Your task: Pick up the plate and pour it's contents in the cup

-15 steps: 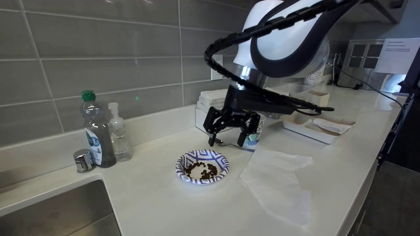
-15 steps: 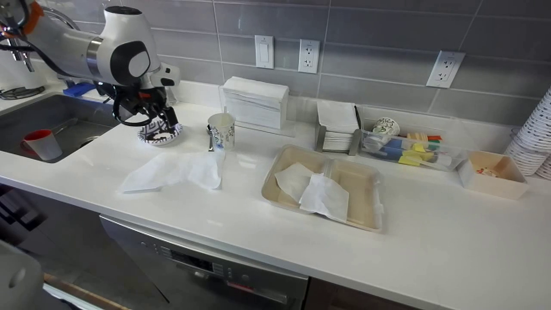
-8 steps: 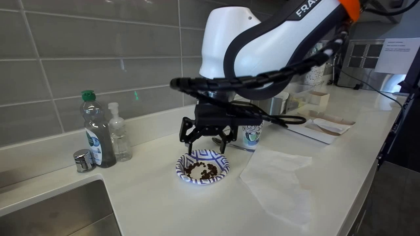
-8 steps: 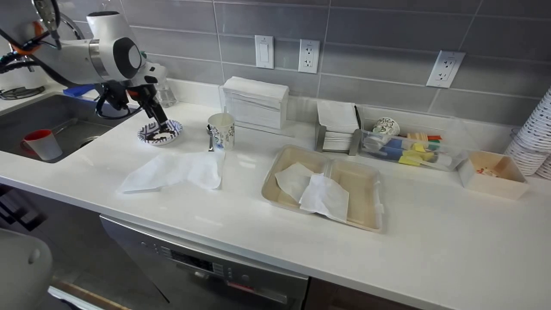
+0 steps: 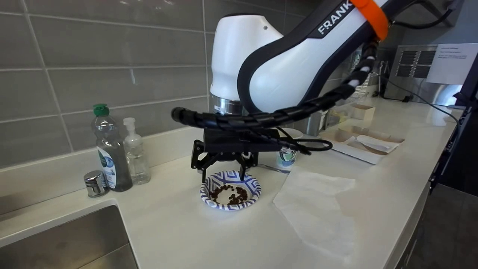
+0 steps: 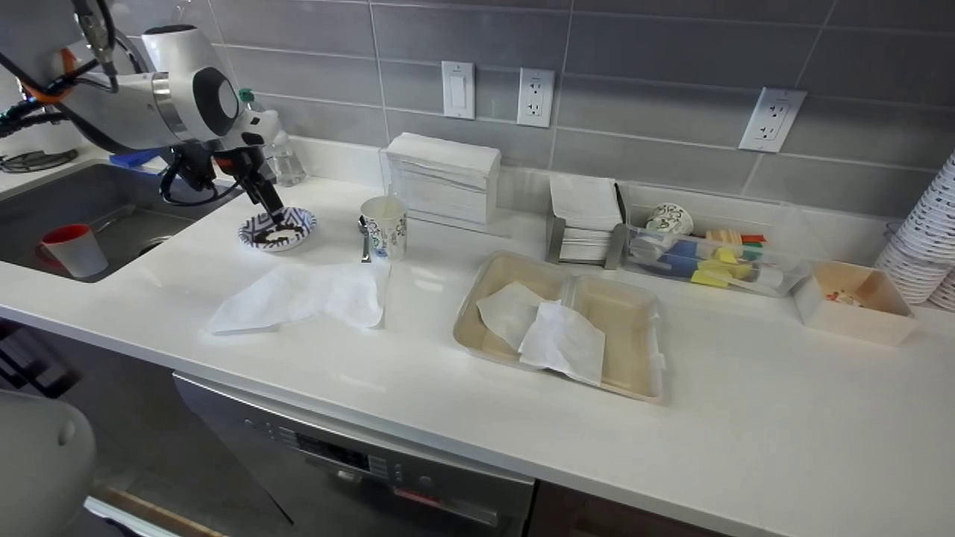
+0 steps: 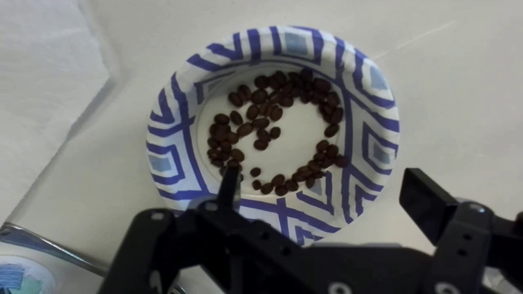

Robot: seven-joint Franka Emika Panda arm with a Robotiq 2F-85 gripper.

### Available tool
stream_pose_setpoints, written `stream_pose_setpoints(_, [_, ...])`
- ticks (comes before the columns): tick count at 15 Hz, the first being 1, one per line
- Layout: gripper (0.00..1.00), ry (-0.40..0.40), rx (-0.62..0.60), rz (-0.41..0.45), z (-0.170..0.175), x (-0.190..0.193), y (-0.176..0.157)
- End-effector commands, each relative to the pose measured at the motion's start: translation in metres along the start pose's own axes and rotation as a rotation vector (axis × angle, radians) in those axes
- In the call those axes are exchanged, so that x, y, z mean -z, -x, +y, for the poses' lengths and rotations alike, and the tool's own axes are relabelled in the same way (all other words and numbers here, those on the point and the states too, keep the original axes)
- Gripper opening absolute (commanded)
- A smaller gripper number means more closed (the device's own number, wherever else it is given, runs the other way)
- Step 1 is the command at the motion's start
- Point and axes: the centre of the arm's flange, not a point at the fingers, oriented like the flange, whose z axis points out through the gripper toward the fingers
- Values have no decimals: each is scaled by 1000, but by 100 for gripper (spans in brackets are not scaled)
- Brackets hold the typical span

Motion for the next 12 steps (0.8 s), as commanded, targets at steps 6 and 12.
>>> stream_pose_setpoints(6, [100,66,55,-33,-24,1,0])
stream_pose_setpoints(12, [100,145,117,-35,-51,-12,1])
